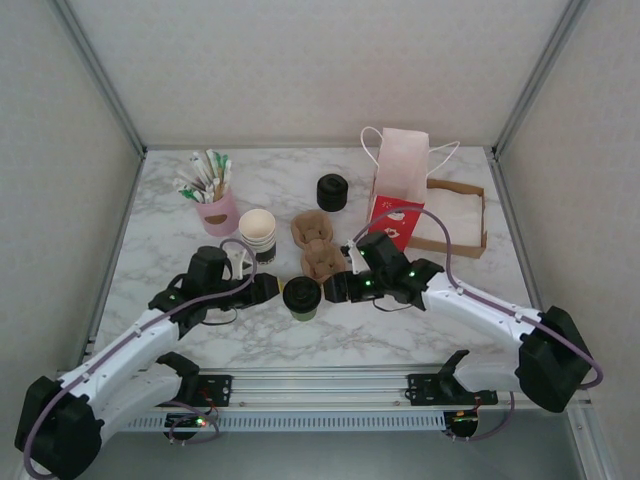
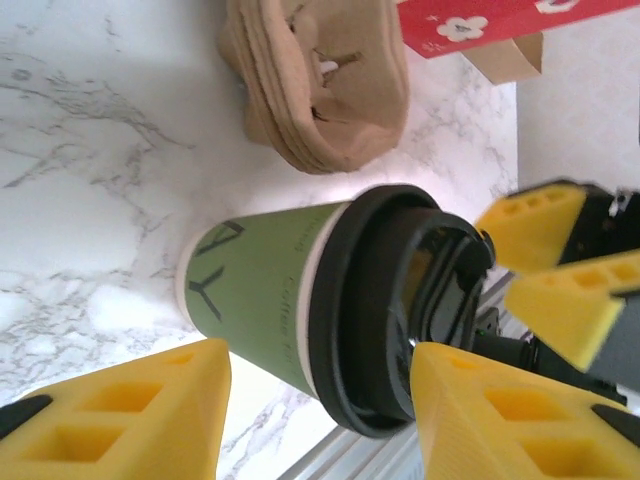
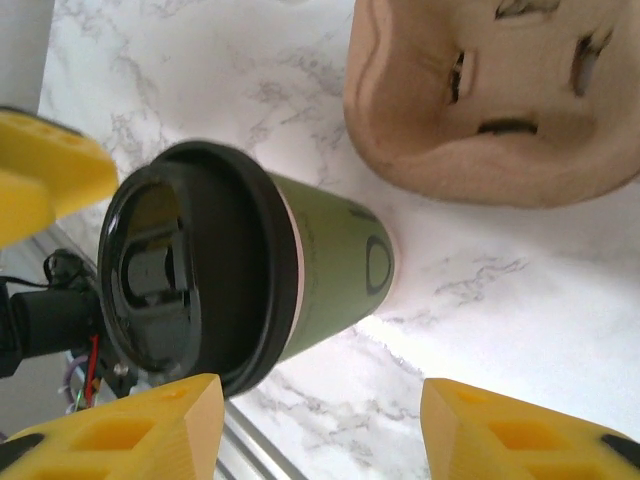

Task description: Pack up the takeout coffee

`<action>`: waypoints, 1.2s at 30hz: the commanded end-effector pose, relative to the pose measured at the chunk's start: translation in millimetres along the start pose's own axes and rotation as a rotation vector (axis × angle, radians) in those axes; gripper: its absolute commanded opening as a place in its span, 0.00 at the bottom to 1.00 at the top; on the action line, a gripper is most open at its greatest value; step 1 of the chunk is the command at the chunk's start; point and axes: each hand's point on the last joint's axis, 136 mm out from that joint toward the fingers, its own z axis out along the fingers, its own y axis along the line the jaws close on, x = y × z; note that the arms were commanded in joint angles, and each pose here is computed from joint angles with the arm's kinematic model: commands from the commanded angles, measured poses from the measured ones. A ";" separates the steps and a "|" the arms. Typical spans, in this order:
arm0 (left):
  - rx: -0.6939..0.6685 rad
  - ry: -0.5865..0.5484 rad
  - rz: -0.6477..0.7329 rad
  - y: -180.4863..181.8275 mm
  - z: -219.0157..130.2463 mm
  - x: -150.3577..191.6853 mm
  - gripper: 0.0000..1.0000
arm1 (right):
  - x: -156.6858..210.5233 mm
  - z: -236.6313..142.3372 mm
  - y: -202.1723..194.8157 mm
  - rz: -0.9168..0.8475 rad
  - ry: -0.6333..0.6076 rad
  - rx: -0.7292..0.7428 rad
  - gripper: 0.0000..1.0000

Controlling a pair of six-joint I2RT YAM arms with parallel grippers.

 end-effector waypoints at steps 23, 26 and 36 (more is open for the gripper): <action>0.002 0.048 -0.009 8.3 13.1 3.9 0.45 | 8.6 24.0 12.9 0.059 0.038 -0.143 0.48; 0.001 0.051 -0.021 11.1 12.7 8.3 0.44 | 8.5 26.2 10.6 0.061 0.041 -0.132 0.48; 0.010 0.054 -0.044 13.1 8.0 18.3 0.43 | 2.8 29.7 3.2 0.058 0.036 -0.076 0.48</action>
